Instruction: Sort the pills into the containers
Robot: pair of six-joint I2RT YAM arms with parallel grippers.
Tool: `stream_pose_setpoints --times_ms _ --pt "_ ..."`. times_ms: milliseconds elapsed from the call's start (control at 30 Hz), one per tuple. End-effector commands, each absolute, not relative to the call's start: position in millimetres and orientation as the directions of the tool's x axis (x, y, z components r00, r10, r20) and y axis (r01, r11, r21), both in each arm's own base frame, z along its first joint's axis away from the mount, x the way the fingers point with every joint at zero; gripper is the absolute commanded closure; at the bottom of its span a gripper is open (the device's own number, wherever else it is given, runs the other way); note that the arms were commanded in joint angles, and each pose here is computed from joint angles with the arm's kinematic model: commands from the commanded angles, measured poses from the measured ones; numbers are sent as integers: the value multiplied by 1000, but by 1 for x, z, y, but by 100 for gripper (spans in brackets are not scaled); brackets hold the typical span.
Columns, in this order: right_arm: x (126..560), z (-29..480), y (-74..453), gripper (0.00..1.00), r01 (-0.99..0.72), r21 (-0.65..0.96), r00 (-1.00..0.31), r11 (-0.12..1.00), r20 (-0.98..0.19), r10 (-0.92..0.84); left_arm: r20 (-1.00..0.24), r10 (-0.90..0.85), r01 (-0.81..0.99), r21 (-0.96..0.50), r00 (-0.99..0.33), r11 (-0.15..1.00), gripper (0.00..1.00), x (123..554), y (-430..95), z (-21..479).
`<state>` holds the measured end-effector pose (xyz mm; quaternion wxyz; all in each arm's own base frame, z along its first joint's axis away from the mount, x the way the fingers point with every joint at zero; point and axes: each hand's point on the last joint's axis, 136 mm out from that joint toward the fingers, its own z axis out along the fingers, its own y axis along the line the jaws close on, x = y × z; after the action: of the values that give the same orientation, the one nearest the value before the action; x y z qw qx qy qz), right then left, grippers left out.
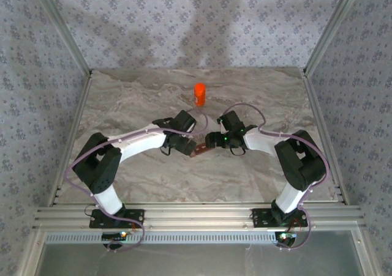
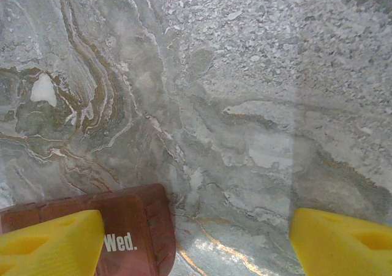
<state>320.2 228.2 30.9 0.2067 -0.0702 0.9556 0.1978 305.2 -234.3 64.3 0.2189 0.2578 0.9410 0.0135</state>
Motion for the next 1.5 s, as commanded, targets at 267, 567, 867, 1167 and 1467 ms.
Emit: stream_pose_setpoints --times_ms 267,567,867,1167,1467 --pt "297 1 226 17 -189 351 -942 917 -329 -68 -390 455 445 122 -801 887 2 322 -230 50" --pt "301 19 230 17 -210 363 -933 908 -352 -75 -528 342 405 -3 -777 914 2 322 -244 112" --pt "305 52 240 16 -240 406 -917 882 -392 -68 -615 169 344 -178 -770 922 2 308 -246 150" --pt "305 47 252 16 -227 457 -927 860 -371 -48 -616 42 263 -274 -787 925 2 299 -236 144" --pt "299 45 270 16 -255 463 -927 849 -368 -78 -534 -149 137 -459 -832 878 2 293 -227 119"
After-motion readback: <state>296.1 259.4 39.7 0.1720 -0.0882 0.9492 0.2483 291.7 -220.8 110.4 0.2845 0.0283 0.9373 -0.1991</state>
